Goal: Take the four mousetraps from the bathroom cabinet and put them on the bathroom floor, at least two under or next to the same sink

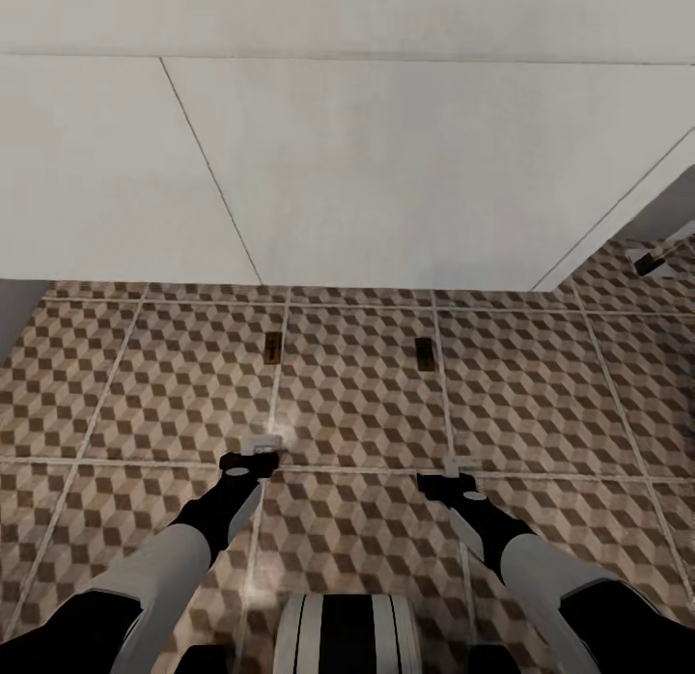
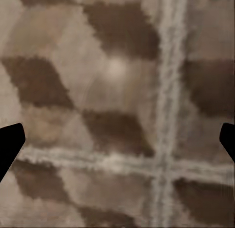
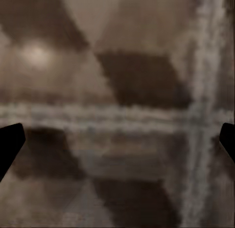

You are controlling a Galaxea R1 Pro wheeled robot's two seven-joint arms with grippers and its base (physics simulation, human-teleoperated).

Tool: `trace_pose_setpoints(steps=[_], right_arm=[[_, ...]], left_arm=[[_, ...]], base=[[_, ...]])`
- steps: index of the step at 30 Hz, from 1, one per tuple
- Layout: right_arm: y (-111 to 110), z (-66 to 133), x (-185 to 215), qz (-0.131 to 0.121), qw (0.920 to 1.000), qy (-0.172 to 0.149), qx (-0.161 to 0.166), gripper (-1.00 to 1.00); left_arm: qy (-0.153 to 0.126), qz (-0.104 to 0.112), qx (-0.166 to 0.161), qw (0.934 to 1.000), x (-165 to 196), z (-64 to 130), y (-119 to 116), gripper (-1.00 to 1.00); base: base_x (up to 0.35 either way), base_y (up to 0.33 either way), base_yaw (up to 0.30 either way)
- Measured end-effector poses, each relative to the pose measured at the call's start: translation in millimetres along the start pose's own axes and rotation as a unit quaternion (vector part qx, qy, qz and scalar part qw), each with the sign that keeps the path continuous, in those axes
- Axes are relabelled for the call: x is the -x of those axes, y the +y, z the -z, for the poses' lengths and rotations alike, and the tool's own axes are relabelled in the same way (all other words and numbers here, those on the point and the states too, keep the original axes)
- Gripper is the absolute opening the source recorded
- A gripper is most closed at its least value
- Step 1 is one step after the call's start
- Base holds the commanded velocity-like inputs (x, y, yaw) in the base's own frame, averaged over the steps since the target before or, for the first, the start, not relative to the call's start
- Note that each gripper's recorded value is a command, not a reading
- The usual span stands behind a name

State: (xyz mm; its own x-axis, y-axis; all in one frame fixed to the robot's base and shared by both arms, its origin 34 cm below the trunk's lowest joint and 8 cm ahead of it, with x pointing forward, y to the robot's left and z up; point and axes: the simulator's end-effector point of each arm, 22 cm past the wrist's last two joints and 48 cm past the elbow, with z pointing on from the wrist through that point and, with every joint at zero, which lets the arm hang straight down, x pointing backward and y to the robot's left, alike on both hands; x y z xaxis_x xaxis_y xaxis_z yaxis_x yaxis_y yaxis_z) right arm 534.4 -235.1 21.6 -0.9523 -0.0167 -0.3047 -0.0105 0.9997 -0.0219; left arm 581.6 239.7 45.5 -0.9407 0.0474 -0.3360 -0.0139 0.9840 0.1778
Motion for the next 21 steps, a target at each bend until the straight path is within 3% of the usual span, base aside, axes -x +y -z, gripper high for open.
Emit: trace_pose_setpoints(steps=[21], right_arm=[[0.2, 0.1, 5.6, -0.001, 0.9999, -0.013, 0.0, 1.0]], left_arm=[[0.0, 0.001, -0.006, 1.0, -0.1, 0.1, -3.0, 1.0]], base=[[-0.346, 0.0, 0.0]])
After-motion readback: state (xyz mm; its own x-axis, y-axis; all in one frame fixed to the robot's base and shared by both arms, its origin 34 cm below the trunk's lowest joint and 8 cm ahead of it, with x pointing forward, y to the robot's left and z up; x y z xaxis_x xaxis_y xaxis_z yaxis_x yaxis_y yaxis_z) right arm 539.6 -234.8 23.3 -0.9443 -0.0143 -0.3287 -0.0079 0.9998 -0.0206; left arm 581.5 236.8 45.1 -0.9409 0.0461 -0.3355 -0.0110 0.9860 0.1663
